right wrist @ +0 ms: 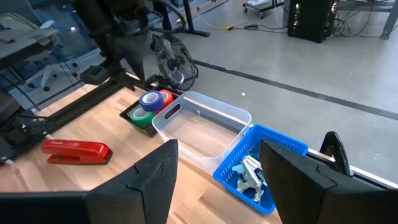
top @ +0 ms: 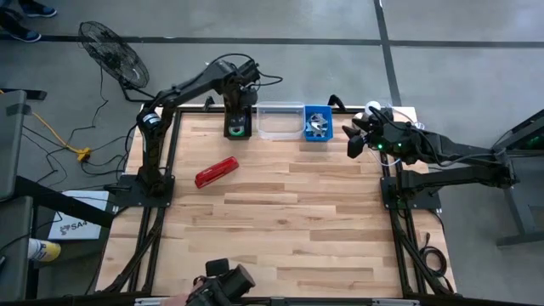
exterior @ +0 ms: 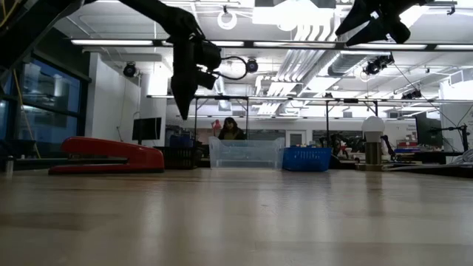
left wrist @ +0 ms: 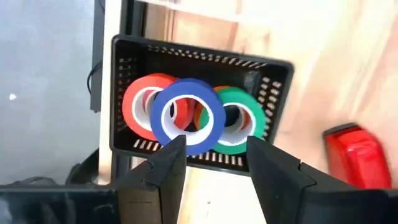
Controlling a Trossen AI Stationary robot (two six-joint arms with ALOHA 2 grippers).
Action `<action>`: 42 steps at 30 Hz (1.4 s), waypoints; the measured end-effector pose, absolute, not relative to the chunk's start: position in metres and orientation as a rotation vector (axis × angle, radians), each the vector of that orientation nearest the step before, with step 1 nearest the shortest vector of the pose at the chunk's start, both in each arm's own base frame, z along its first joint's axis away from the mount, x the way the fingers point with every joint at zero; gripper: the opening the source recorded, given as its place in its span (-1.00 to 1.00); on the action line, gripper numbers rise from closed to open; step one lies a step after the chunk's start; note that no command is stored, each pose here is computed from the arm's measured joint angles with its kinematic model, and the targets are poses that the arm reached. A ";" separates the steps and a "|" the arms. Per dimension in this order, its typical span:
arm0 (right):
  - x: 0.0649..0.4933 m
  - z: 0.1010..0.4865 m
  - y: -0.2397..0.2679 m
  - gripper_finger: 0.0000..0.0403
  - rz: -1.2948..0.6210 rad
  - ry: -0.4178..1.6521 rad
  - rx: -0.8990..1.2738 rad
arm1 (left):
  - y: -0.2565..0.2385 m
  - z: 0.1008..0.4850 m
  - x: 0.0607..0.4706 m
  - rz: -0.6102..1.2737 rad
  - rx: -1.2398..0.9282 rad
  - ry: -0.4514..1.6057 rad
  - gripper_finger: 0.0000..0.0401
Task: Pick and place Stapler, Stapler remover, tape
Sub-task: Put the red stapler into the transparent bin
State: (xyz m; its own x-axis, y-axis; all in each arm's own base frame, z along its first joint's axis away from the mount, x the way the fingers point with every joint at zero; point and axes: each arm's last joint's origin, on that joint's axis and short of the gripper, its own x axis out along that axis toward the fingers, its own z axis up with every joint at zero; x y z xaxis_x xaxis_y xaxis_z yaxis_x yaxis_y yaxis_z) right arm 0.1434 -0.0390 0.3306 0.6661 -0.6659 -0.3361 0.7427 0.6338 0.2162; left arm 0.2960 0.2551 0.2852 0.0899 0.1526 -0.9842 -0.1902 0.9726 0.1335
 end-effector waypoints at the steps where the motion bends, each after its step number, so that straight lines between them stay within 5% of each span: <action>1: 0.143 0.331 -0.039 0.08 -0.812 0.234 0.353 | 0.255 0.288 0.296 0.262 -0.043 1.452 -0.19; 13: 0.145 0.330 -0.037 0.08 -0.726 0.263 0.359 | 0.237 0.294 0.279 0.273 -0.345 1.604 -0.19; 26: 0.147 0.329 -0.034 0.08 -0.586 0.305 0.361 | 0.216 0.302 0.288 0.352 -0.590 1.507 -0.19; 42: 0.148 0.329 -0.031 0.08 -0.477 0.344 0.331 | 0.136 0.255 0.246 0.354 -0.715 1.737 -0.19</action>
State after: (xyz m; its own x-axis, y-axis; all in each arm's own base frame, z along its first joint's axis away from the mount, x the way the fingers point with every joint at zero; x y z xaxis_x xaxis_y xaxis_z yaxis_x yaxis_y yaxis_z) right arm 0.1479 -0.0308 0.3286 0.8334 -0.3873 -0.3943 0.4967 0.8377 0.2270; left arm 0.2456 0.1356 0.2547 -0.1474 -0.2787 -0.9490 -0.6282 0.7675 -0.1278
